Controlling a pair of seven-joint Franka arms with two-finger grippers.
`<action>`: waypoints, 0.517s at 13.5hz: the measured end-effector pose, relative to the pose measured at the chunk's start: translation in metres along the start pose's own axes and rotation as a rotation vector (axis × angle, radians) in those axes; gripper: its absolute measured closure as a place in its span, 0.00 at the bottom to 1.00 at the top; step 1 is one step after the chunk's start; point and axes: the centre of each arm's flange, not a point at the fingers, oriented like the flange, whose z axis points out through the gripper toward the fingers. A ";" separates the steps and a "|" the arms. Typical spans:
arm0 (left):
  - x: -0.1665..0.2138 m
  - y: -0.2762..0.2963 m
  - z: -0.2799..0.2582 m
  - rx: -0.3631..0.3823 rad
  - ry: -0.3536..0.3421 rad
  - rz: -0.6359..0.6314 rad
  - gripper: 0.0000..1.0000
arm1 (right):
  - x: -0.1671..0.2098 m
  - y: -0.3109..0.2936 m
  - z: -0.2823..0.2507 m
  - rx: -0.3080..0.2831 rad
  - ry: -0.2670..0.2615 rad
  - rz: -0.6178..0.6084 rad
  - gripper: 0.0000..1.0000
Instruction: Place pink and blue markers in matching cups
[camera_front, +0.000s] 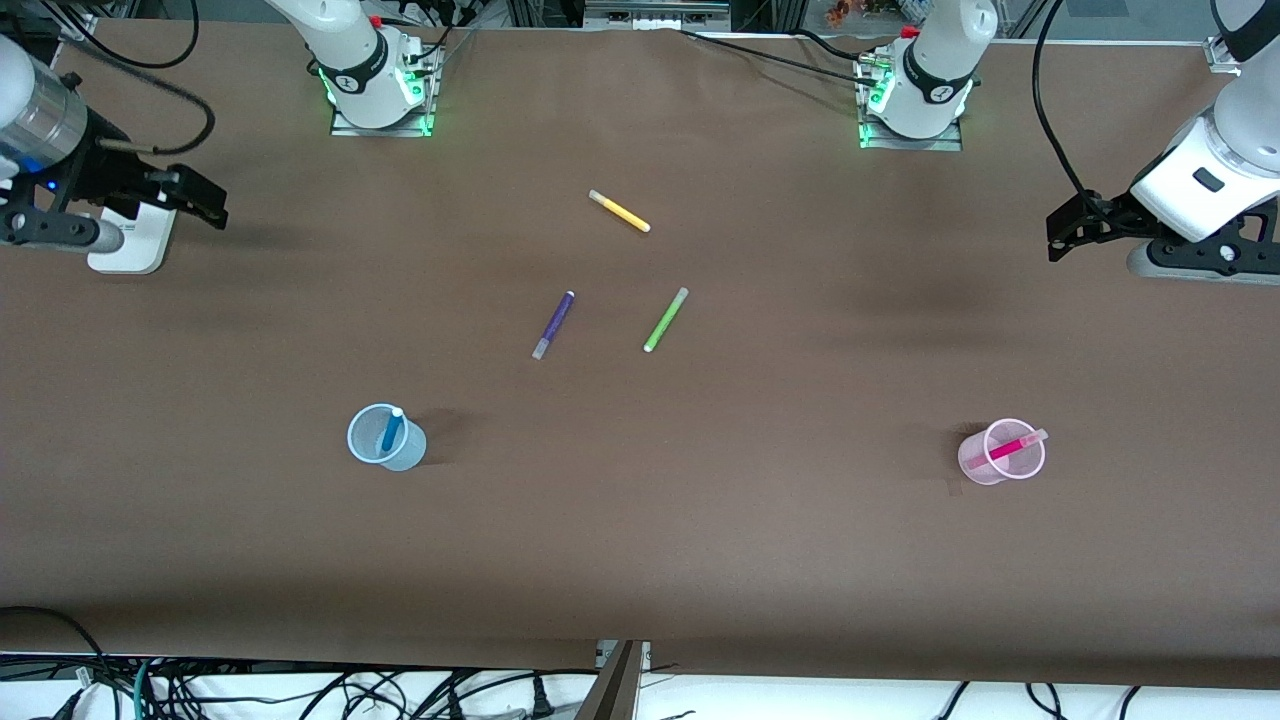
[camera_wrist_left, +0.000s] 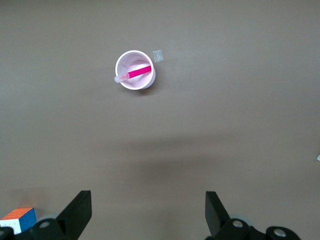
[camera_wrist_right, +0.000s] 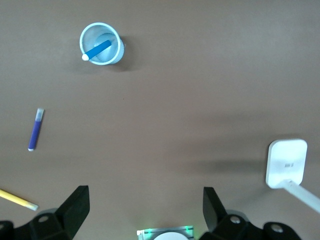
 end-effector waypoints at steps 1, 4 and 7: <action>-0.001 0.001 -0.001 0.000 0.002 0.001 0.00 | -0.004 0.000 -0.004 0.001 0.012 -0.015 0.00; -0.001 0.004 -0.002 0.000 0.002 0.006 0.00 | -0.010 0.003 -0.014 0.004 0.034 -0.022 0.00; -0.001 0.005 -0.002 0.001 0.002 0.007 0.00 | -0.012 0.004 -0.016 0.018 0.037 -0.019 0.00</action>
